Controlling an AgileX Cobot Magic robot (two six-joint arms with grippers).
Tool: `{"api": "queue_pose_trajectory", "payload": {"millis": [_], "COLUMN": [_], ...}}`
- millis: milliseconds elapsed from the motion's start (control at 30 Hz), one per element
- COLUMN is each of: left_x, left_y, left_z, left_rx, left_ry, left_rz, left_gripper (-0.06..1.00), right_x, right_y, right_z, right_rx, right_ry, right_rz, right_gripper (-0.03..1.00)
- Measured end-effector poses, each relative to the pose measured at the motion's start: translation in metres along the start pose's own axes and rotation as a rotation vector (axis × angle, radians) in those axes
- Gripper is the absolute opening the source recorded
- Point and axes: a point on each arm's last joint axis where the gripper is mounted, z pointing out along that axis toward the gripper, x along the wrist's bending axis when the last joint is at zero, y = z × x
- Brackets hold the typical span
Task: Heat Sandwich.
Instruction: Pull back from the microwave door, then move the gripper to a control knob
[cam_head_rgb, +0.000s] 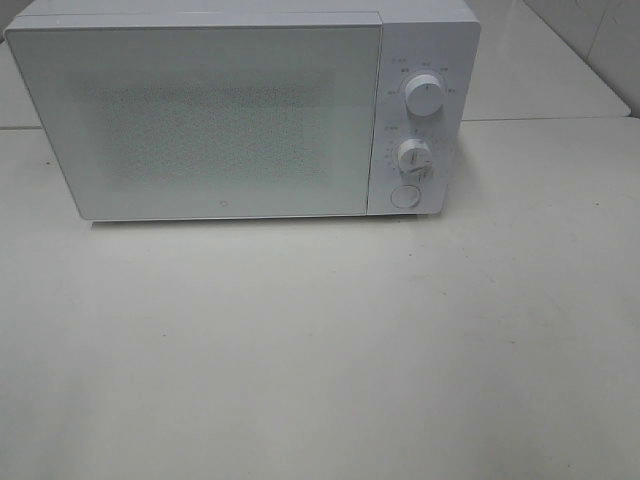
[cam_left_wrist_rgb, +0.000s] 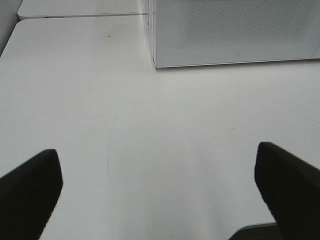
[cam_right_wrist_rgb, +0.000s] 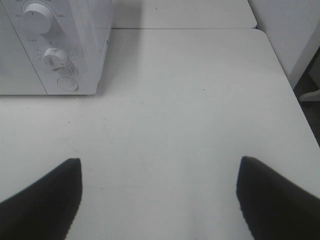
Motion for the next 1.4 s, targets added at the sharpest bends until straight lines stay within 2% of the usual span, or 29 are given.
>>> {"api": "queue_pose_trajectory", "payload": {"millis": [733,1333,1400], "left_x": [0.0,0.0,0.0], "left_y": [0.0,0.0,0.0], "left_z": [0.0,0.0,0.0], "left_rx": [0.0,0.0,0.0], "left_ry": [0.0,0.0,0.0], "left_rz": [0.0,0.0,0.0], "left_gripper": [0.99,0.99,0.99], "right_x": [0.008,0.016,0.017], "right_y": [0.033,0.038,0.04], "right_z": [0.082,0.153,0.163], "right_rx": [0.008,-0.034,-0.067], "right_ry": [0.027,0.058,0.066], "right_rz": [-0.001,0.003,0.004], "right_gripper": [0.77,0.77,0.77]}}
